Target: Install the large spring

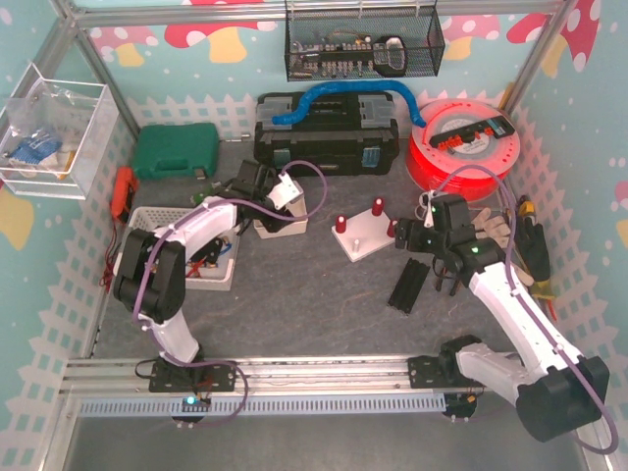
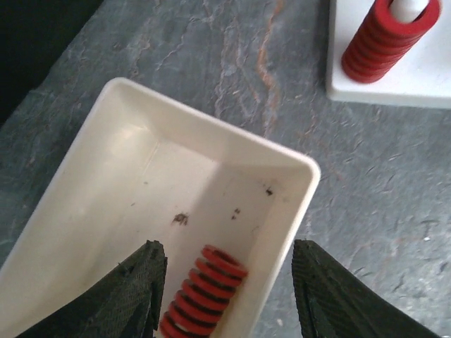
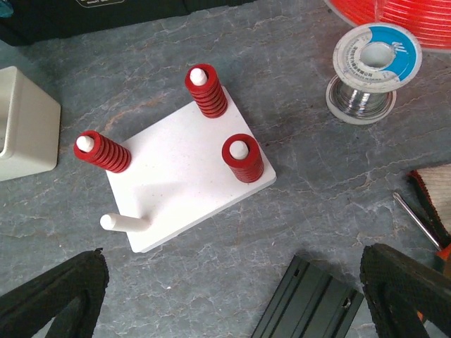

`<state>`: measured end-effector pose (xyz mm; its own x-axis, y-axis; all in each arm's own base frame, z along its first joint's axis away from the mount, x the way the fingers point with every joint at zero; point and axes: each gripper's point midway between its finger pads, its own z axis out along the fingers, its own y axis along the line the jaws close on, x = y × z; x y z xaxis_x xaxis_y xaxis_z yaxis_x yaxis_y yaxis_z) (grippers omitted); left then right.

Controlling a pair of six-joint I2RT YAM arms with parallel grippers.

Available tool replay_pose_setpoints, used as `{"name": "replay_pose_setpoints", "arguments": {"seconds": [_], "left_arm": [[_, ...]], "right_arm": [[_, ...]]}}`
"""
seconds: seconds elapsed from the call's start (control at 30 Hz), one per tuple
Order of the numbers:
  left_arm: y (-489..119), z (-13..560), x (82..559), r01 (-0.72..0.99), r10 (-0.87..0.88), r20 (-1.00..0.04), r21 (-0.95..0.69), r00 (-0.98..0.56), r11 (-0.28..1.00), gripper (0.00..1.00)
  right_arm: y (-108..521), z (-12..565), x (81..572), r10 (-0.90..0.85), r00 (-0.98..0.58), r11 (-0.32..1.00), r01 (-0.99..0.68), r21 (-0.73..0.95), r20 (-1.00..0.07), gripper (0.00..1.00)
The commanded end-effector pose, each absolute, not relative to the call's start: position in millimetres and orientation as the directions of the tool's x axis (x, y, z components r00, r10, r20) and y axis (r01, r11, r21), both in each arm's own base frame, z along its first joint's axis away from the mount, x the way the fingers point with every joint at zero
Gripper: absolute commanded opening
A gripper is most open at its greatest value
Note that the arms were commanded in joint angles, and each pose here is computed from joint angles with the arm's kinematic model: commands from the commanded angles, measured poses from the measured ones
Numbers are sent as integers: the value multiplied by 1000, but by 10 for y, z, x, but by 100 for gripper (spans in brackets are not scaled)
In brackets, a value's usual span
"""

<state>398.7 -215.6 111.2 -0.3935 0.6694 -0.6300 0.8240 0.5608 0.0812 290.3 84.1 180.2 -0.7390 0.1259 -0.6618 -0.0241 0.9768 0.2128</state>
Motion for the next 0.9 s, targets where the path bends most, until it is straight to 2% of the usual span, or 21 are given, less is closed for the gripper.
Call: {"name": "replay_pose_setpoints", "arguments": {"seconds": [0.0,0.27,0.5,0.87], "left_arm": [[-2031,984,4008,846,748,-574,170,-332,506,52],[-2086,950,3869,871,737,-592,117,-325,478,56],[-2058,818,3783,883,766,-554,111,-326,456,58],[-2124,739,3869,880,768,-544,105,-339,463,39]], "right_arm": [[770,1791,2823,154,-734,977,13,213,-661,97],[772,1749,2797,156,-745,976,17,216,-648,97],[756,1767,2780,144,-744,979,11,204,-652,97],[689,1858,2747,136,-732,984,22,177,-667,97]]}}
